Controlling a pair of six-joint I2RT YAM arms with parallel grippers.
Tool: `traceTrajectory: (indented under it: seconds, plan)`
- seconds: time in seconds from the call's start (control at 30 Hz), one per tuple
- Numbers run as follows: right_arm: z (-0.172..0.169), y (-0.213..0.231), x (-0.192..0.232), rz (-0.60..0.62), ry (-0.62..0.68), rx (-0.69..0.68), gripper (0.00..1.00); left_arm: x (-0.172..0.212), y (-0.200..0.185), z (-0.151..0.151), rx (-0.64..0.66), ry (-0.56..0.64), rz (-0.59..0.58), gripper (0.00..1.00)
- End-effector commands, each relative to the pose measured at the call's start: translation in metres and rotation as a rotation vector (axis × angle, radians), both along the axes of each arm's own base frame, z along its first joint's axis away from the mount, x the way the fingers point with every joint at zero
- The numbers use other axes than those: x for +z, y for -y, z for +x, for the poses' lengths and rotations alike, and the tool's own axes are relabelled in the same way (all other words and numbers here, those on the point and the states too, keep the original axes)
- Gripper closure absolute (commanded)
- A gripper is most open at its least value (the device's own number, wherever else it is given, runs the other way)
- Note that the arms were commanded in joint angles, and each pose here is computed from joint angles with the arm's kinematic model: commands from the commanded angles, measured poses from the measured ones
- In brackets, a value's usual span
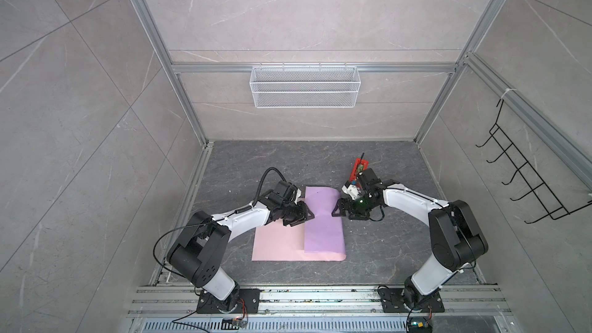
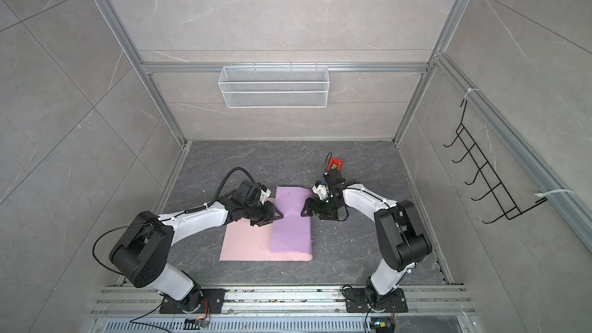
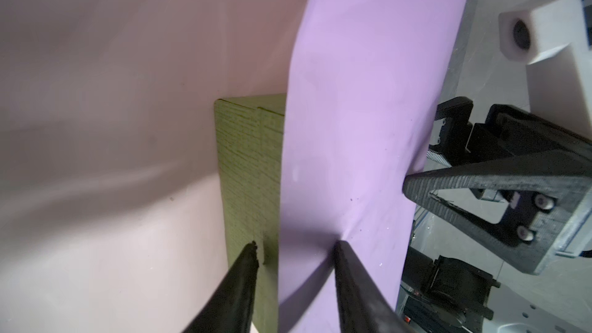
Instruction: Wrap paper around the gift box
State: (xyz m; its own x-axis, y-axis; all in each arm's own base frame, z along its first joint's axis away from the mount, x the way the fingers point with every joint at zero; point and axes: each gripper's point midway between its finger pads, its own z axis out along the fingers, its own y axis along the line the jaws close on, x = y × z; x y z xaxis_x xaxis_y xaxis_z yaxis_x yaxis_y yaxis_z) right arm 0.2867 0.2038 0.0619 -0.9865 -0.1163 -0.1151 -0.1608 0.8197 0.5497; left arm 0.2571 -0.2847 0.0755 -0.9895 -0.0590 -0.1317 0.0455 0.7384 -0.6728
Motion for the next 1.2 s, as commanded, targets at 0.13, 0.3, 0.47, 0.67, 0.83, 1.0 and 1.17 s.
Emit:
traceTrajectory:
  seconds: [0.13, 0.3, 0.47, 0.67, 0.83, 1.0, 1.17]
  plan:
    - [-0.017, 0.020, -0.033, -0.146, -0.064, 0.004, 0.07, 0.007, -0.019, -0.005, 0.043, 0.020, 0.070, 0.34]
    - [-0.016, 0.019, -0.032, -0.147, -0.060, 0.008, 0.07, 0.025, -0.048, 0.001, 0.101, 0.099, 0.133, 0.26]
    - [-0.015, 0.016, -0.031, -0.146, -0.054, 0.019, 0.08, 0.017, -0.110, -0.005, 0.243, 0.081, 0.205, 0.23]
    - [-0.014, 0.017, -0.031, -0.150, -0.051, 0.028, 0.08, -0.005, -0.175, -0.035, 0.419, 0.014, 0.323, 0.18]
    - [-0.014, 0.016, -0.030, -0.148, -0.046, 0.029, 0.08, -0.021, -0.195, -0.062, 0.513, -0.053, 0.395, 0.17]
    - [-0.014, 0.016, -0.030, -0.146, -0.043, 0.032, 0.08, -0.036, -0.198, -0.085, 0.534, -0.109, 0.449, 0.16]
    - [-0.015, 0.016, -0.031, -0.146, -0.047, 0.033, 0.08, -0.041, -0.198, -0.100, 0.507, -0.142, 0.487, 0.15]
